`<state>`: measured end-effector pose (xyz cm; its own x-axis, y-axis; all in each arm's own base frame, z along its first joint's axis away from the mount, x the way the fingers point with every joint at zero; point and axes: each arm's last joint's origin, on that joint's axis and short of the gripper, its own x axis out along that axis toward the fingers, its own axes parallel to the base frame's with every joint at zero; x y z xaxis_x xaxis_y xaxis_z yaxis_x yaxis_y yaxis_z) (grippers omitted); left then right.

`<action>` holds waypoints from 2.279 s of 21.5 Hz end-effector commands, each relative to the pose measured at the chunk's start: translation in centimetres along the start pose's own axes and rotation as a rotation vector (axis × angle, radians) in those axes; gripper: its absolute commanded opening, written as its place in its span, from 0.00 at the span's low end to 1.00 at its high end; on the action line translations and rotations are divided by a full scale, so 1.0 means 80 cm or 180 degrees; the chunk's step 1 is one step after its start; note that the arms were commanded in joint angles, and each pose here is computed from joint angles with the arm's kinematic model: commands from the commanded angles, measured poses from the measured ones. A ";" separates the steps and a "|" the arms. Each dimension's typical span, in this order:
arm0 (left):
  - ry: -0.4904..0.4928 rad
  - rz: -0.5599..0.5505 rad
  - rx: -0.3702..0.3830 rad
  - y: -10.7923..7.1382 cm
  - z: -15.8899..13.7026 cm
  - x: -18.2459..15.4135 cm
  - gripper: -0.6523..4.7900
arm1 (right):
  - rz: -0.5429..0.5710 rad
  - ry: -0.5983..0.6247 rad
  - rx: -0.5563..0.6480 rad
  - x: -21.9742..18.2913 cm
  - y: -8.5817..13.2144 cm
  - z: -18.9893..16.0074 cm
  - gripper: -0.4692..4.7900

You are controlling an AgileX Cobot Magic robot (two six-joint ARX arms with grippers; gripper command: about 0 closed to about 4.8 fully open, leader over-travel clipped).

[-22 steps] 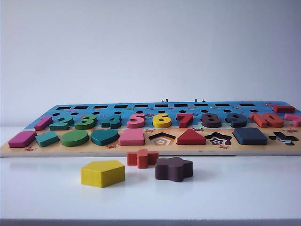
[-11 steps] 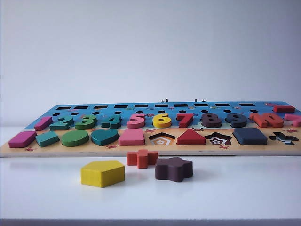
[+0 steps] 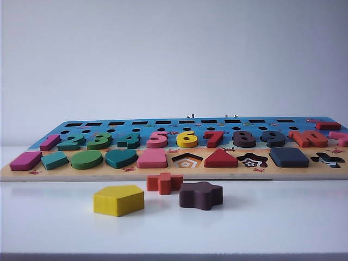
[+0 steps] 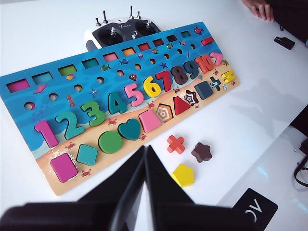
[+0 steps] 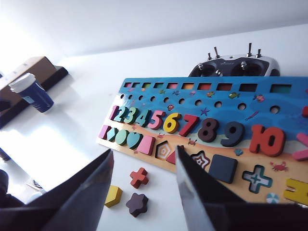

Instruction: Insert the cube into the slot.

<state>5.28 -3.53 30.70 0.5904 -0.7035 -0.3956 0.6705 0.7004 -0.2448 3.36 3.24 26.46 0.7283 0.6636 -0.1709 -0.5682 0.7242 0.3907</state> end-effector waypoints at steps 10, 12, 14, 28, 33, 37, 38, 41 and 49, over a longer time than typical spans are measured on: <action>-0.0041 0.0032 0.0043 0.001 0.001 0.000 0.13 | 0.0209 0.0120 0.0105 0.013 -0.009 -0.028 0.54; -0.0101 0.0105 0.0050 0.003 -0.001 -0.001 0.13 | 0.0180 0.0172 0.0251 0.017 -0.011 -0.035 0.54; -0.0234 0.0191 0.0065 0.006 -0.003 0.000 0.13 | 0.0143 0.0244 0.0411 0.023 -0.014 -0.043 0.54; -0.0676 0.0674 0.0484 0.026 -0.024 0.011 0.13 | -0.0299 0.0329 0.0385 0.048 -0.033 -0.079 0.57; -0.0992 0.0978 0.0584 0.035 -0.036 0.014 0.13 | -0.0309 0.0207 0.0067 0.054 -0.035 -0.082 0.56; -0.1117 0.1309 0.0592 0.046 -0.054 0.024 0.13 | -0.0287 0.0212 -0.0392 0.054 -0.035 -0.082 0.56; -0.1127 0.1396 0.0595 0.049 -0.059 0.026 0.13 | -0.0283 0.0210 -0.0457 0.054 -0.035 -0.082 0.56; -0.1109 0.1603 0.0601 0.058 -0.078 0.034 0.13 | -0.0277 0.0204 -0.0592 0.054 -0.035 -0.081 0.56; -0.0968 0.1966 0.0463 0.082 -0.118 0.060 0.13 | -0.0490 0.0137 -0.0722 0.054 -0.037 -0.080 0.56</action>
<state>8.14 -1.20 18.79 0.9605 -0.2151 -0.1767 0.2291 0.9714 0.0623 5.66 5.24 18.53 0.7749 0.5699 -0.2733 -0.5496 0.8211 0.1539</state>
